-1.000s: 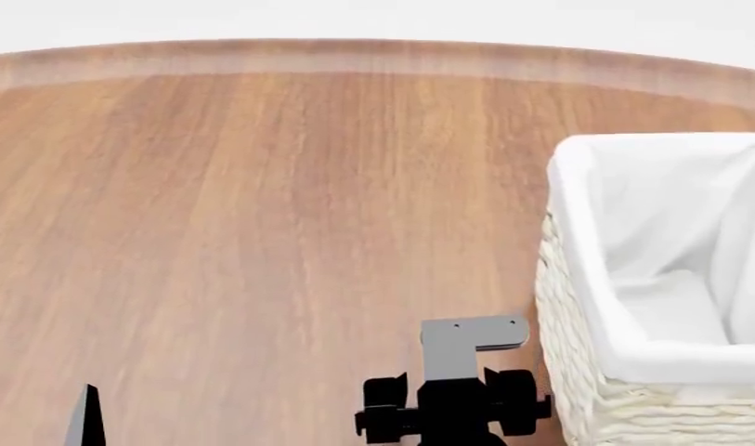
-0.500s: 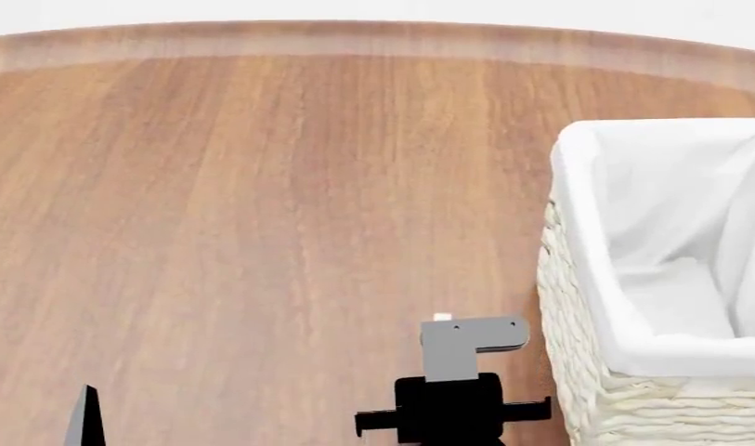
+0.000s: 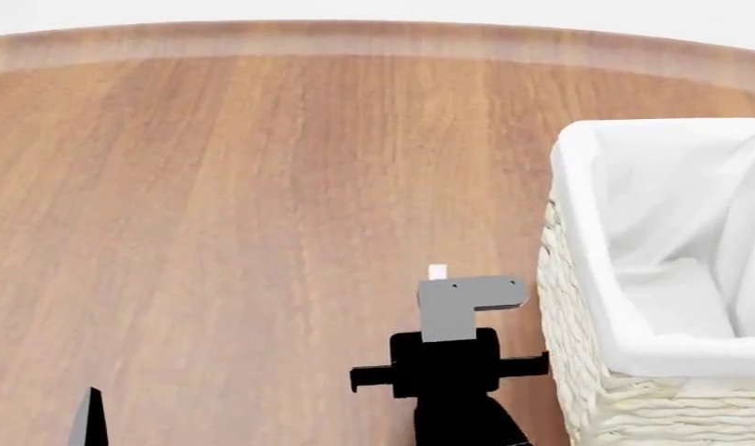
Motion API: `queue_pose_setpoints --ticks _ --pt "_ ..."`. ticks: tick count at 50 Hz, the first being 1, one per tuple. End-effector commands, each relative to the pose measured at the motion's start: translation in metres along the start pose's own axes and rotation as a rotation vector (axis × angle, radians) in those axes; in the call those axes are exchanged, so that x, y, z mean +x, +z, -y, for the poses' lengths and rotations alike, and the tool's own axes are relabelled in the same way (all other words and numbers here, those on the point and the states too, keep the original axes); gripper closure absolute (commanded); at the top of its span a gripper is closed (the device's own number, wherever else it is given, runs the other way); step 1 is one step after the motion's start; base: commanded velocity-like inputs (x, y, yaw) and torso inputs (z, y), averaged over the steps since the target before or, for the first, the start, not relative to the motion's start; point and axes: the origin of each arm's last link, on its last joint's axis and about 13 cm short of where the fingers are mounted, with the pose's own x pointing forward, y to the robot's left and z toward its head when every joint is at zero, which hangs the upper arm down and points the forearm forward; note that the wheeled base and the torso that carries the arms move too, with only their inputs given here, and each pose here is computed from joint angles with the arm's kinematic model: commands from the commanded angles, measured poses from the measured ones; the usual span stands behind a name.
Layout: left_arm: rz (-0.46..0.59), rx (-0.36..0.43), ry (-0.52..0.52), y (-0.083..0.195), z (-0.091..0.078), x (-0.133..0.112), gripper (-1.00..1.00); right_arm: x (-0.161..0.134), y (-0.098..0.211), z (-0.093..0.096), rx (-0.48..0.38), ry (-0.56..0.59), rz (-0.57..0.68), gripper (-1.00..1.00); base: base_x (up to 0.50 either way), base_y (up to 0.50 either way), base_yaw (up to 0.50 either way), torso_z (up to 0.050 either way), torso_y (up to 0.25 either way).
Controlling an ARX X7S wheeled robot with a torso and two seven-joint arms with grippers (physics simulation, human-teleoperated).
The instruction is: Pick up the cream cheese box, and put it in the basket.
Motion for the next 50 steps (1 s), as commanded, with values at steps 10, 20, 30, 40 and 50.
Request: queue_pose_setpoints --ticks 10,20,30,40,50 --pt "-0.007 0.005 -0.006 -0.001 0.0 0.0 -1.0 -0.002 0.065 -0.008 -0.03 0.041 0.216 1.0 0.0 0.0 0.0 0.0 0.0" --pt "-0.008 0.005 -0.007 0.0 0.0 0.0 -1.0 -0.048 0.119 -0.007 -0.014 0.088 0.394 1.0 0.0 0.0 0.0 0.0 0.0" --pt "-0.01 0.005 -0.013 -0.001 0.001 -0.001 -1.0 -0.114 0.167 -0.001 -0.049 0.116 0.593 1.0 0.0 0.0 0.0 0.0 0.0" --pt "-0.01 0.005 -0.013 -0.001 0.001 -0.001 -1.0 -0.172 0.193 0.008 -0.054 0.15 0.765 1.0 0.0 0.0 0.0 0.0 0.0" --pt "-0.01 0.004 -0.012 -0.001 0.001 -0.001 -1.0 -0.209 0.205 0.032 -0.077 0.112 0.853 1.0 0.0 0.0 0.0 0.0 0.0"
